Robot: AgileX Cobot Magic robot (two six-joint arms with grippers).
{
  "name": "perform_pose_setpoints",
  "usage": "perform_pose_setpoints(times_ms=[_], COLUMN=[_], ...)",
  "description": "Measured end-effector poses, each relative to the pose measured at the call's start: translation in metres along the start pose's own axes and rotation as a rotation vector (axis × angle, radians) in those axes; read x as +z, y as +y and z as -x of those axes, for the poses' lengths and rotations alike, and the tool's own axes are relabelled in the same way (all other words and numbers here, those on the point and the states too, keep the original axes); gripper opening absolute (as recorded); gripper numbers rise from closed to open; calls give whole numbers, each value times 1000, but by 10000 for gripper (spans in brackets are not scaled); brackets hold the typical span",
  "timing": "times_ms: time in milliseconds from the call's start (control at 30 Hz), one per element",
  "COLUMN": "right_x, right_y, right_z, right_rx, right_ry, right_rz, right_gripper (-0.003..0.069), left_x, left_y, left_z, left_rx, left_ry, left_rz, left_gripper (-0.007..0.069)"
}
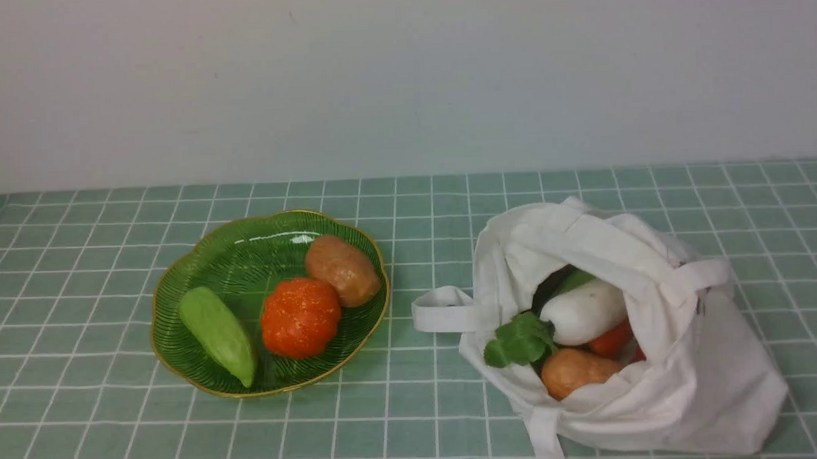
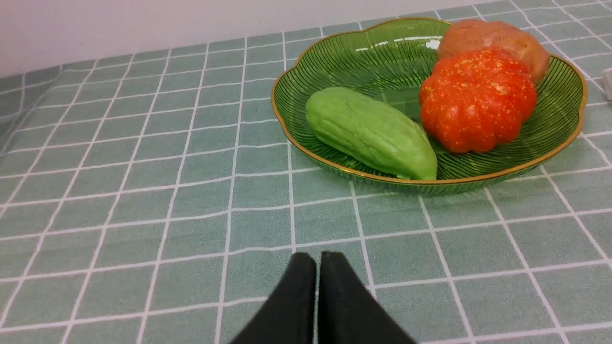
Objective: Take vegetables from cloth bag on blue coffee tablecloth place on plate.
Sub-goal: 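Reach into the cloth bag and grasp a vegetable inside it with the right gripper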
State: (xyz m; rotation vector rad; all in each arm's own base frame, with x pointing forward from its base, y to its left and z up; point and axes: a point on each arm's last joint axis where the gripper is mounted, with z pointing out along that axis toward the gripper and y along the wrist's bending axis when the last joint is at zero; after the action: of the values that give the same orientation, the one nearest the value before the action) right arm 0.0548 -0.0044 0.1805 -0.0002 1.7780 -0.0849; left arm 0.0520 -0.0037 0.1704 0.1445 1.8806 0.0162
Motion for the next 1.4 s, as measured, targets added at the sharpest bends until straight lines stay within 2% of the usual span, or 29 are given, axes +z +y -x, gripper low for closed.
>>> perform_pose_setpoints(times_ms=[667, 767, 867, 933, 1000, 1267, 1333, 1400], right_x=[0, 0, 0, -2, -4, -9, -12, -21], right_y=[0, 1, 4, 3, 1, -6, -6, -4], right_z=[0, 2, 11, 21, 26, 38, 47, 68], right_rx=[0, 74, 325, 542, 645, 810, 886, 902], right_ry=[0, -21, -131, -234, -296, -451, -476, -462], right_rz=[0, 15, 60, 94, 107, 121, 156, 217], right_gripper=[-14, -14, -14, -14, -14, -14, -14, -14], left_x=[0, 0, 0, 0, 0, 0, 0, 0], left_y=[0, 0, 0, 0, 0, 0, 0, 0], left_z=[0, 0, 0, 0, 0, 0, 0, 0], left_rx=[0, 0, 0, 0, 0, 0, 0, 0], left_ry=[0, 0, 0, 0, 0, 0, 0, 0], left_rz=[0, 0, 0, 0, 0, 0, 0, 0], left_gripper=[-8, -8, -8, -8, -8, -8, -8, -8])
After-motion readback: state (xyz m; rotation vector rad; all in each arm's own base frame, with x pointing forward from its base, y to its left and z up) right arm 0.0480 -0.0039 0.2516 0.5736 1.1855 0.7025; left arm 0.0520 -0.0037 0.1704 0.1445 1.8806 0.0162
